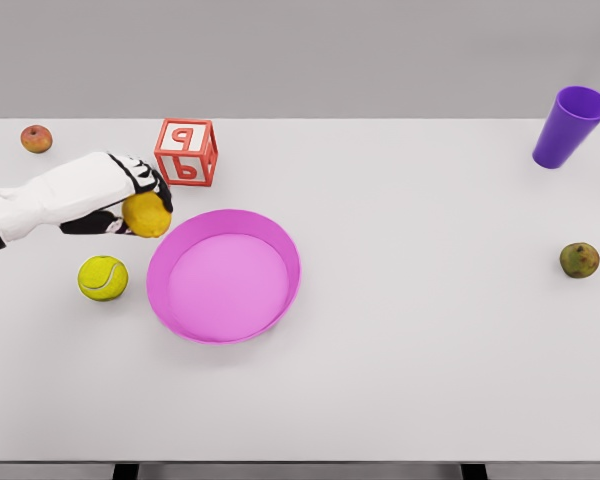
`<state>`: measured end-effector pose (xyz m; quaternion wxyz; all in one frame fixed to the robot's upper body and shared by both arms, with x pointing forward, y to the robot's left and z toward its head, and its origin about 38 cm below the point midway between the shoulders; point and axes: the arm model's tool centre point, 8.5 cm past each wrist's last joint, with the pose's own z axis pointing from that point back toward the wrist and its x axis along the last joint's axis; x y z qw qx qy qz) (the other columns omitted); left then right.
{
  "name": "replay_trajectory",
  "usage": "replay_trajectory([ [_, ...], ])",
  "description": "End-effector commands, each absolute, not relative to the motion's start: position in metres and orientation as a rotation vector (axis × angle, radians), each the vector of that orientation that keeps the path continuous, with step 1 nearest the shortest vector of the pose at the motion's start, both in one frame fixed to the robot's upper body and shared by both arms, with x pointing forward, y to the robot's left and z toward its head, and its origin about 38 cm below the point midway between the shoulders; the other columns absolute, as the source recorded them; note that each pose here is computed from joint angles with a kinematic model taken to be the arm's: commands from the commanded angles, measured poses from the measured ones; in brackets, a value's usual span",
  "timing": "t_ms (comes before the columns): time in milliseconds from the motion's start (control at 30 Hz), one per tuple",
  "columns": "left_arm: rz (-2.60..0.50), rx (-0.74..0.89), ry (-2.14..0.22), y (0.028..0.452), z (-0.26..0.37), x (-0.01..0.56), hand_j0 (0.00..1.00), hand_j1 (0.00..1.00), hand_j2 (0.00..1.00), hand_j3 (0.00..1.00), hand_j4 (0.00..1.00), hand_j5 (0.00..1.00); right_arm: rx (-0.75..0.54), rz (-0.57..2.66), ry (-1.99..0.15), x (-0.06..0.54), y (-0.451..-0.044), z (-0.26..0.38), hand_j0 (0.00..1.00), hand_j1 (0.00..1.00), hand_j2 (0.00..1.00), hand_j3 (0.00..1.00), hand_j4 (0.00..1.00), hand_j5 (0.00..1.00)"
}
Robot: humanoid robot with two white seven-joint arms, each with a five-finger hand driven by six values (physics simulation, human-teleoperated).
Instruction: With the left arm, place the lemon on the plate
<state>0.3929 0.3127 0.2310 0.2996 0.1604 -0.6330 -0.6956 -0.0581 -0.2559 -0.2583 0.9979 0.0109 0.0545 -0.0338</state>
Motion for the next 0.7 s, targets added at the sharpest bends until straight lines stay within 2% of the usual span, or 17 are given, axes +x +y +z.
replay_trajectory([
  [0,-1.872,0.417,-1.709,0.301,0.235,0.387,0.46,0.46,0.46,0.46,0.46,0.46,0.022,-0.067,0.108,-0.058,-0.256,-0.258,1.00,1.00,1.00,1.00,1.00,1.00],
  [367,-1.899,0.382,-1.757,0.244,0.207,0.389,0.45,0.45,0.45,0.45,0.45,0.45,0.022,-0.067,0.108,-0.058,-0.256,-0.258,1.00,1.00,1.00,1.00,1.00,1.00],
  [567,-1.901,0.376,-1.755,0.242,0.205,0.388,0.46,0.46,0.46,0.46,0.46,0.46,0.022,-0.069,0.110,-0.058,-0.256,-0.258,1.00,1.00,1.00,1.00,1.00,1.00],
  [633,-1.907,0.381,-1.742,0.246,0.205,0.388,0.50,0.50,0.50,0.50,0.50,0.50,0.022,-0.067,0.110,-0.058,-0.256,-0.258,1.00,1.00,1.00,1.00,1.00,1.00],
  [667,-1.907,0.384,-1.741,0.247,0.205,0.388,0.59,0.59,0.59,0.59,0.59,0.59,0.022,-0.069,0.110,-0.058,-0.256,-0.258,1.00,1.00,1.00,1.00,1.00,1.00],
])
